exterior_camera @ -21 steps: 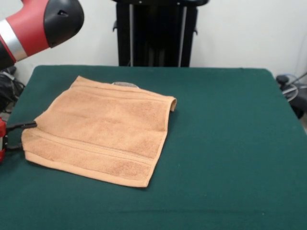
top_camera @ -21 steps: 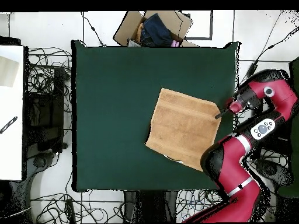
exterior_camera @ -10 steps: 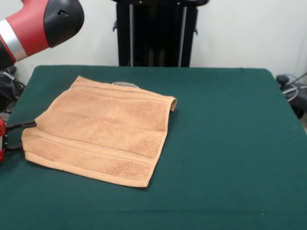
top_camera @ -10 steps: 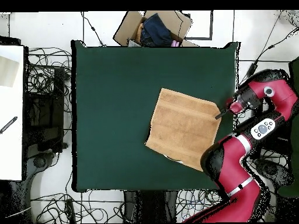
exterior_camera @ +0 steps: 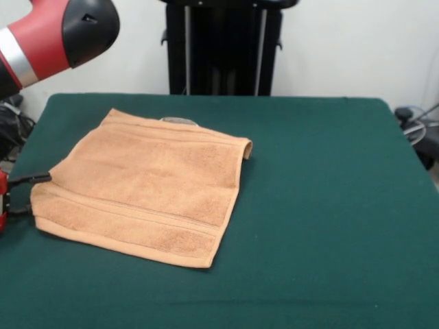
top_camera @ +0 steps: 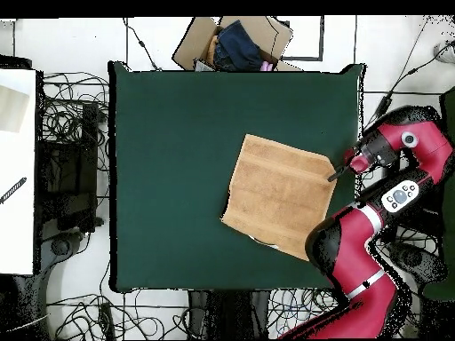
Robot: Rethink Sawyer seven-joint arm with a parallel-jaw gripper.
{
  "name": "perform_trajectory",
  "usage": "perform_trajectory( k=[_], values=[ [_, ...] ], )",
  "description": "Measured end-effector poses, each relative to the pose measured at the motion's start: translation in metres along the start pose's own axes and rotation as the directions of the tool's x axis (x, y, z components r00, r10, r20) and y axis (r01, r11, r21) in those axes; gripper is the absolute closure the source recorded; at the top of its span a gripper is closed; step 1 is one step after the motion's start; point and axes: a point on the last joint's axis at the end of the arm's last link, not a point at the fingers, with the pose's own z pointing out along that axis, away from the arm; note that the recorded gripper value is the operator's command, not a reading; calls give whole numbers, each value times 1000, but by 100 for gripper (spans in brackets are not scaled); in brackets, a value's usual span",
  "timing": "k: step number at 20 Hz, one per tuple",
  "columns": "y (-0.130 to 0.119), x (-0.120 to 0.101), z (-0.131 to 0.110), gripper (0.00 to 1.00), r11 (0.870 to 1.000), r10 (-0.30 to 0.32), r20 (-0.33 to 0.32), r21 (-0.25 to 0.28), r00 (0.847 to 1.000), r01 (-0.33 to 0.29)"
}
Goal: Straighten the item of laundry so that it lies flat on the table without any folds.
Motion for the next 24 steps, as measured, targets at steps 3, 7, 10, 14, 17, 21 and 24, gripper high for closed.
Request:
perform_trajectory(
  k=[3,7,10,14,17,21,24],
  values=[
    [0,0,0,0,1000,0,-1,0,1000,0],
    [0,-1,0,0,1000,2,-3,0,1000,-2],
    [0,-1,0,0,1000,3,-5,1,1000,-3],
    [0,-2,0,0,1000,6,-9,2,1000,-6],
    [1,-4,0,0,1000,17,-24,4,1000,-17],
    [2,-8,1,0,999,37,-52,11,998,-37],
    [2,-12,1,0,999,52,-73,17,996,-51]
  ],
)
